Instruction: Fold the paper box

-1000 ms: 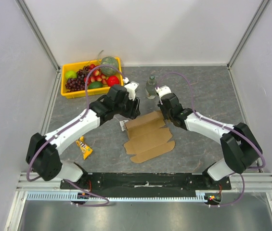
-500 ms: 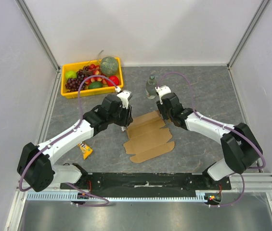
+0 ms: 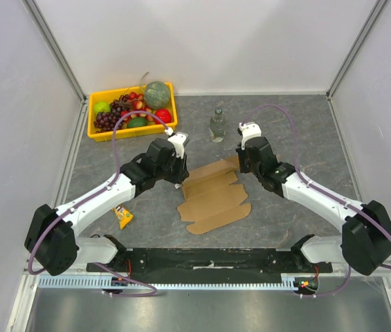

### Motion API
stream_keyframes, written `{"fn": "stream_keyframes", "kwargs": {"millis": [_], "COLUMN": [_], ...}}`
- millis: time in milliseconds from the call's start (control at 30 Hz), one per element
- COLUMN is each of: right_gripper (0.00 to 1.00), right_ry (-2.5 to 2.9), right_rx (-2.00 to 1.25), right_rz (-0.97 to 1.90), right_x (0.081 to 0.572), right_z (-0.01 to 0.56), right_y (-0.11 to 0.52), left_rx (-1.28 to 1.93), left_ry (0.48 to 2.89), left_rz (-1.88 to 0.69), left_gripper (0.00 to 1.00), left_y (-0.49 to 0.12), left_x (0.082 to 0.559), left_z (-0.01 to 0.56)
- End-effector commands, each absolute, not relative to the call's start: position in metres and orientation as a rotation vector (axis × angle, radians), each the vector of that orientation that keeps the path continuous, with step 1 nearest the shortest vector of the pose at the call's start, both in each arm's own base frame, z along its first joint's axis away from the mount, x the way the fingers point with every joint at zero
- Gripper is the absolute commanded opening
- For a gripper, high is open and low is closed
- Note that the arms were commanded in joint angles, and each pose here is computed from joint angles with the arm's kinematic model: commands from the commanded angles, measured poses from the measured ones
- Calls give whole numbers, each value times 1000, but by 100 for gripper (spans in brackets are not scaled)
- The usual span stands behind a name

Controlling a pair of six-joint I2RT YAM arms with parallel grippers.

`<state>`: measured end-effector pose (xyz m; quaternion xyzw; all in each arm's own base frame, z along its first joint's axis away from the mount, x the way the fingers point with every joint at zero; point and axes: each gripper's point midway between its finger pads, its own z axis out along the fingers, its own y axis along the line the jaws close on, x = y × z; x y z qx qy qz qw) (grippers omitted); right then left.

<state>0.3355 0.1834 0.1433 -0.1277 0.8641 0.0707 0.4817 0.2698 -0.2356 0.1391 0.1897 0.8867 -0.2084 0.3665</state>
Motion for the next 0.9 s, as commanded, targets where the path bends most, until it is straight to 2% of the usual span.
{"fn": "stream_keyframes", "kwargs": {"millis": [0, 533, 867], "right_gripper": [13, 0, 0], "right_ry": [2133, 2271, 2337], "right_rx": [-221, -122, -35], "right_rz": [257, 248, 278], "right_x": [326, 323, 327], "right_z": [139, 91, 65], "right_y": [185, 176, 166], "left_rx": [464, 482, 480], "left_ry": [2250, 2295, 2328], "left_rz": [-594, -604, -599], "left_gripper": [24, 19, 17], "left_y": [-245, -248, -247], "left_x": [270, 259, 253], "left_z": [146, 130, 117]}}
